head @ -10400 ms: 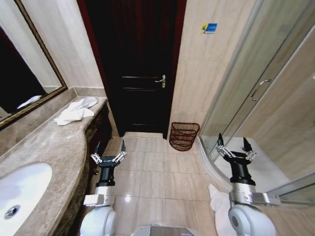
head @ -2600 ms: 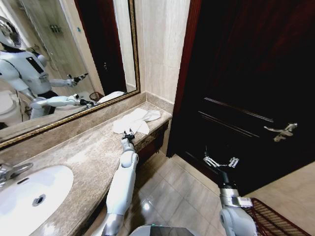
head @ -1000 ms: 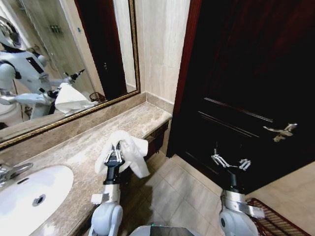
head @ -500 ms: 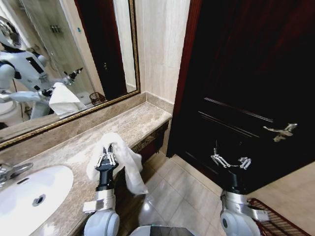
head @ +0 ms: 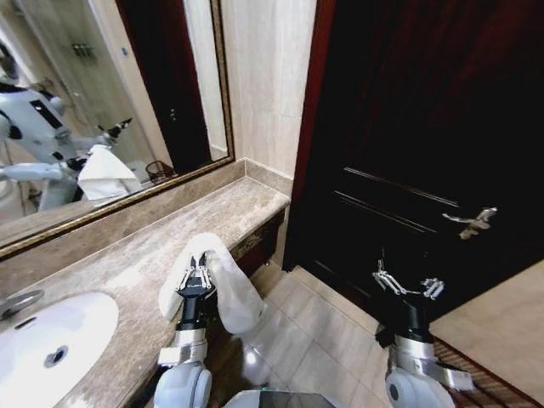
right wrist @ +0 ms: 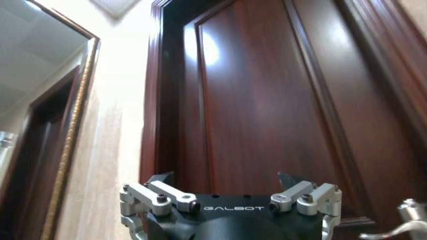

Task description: Discard the used towel into the hamper.

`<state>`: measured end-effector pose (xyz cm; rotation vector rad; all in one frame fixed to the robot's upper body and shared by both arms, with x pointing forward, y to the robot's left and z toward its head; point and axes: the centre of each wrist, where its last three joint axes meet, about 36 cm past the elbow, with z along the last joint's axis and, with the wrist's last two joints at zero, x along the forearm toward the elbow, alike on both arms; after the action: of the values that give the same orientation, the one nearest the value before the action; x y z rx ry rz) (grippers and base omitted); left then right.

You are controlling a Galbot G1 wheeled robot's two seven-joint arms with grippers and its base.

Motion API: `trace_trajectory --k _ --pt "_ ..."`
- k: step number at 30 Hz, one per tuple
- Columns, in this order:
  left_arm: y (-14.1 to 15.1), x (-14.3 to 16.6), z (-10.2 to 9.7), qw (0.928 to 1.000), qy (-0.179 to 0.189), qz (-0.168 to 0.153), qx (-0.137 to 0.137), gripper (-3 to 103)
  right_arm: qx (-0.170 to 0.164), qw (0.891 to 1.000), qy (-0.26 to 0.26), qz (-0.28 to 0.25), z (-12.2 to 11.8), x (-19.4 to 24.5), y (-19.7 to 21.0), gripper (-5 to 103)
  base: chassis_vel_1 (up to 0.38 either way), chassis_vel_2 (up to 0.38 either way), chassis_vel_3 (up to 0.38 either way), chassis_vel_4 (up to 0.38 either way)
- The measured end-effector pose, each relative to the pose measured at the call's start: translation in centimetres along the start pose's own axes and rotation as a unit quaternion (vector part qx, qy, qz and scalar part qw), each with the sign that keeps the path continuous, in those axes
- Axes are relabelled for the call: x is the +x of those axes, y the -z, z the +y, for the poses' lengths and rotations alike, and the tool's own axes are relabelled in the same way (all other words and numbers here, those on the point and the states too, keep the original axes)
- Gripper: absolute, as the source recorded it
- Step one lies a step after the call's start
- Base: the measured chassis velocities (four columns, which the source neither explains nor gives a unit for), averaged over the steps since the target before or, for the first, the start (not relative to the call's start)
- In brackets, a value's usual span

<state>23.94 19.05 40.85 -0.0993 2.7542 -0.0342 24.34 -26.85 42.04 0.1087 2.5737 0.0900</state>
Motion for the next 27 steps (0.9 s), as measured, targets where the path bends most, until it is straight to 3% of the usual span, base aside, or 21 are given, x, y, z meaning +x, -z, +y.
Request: trace_trajectory --k 27 --pt "-0.85 0.03 0.06 0.9999 -0.002 0.008 -0.009 7 0.008 1.0 -0.005 0.006 -0.31 0.9 -0.83 100 -0.105 -0.12 -0.109 -0.116"
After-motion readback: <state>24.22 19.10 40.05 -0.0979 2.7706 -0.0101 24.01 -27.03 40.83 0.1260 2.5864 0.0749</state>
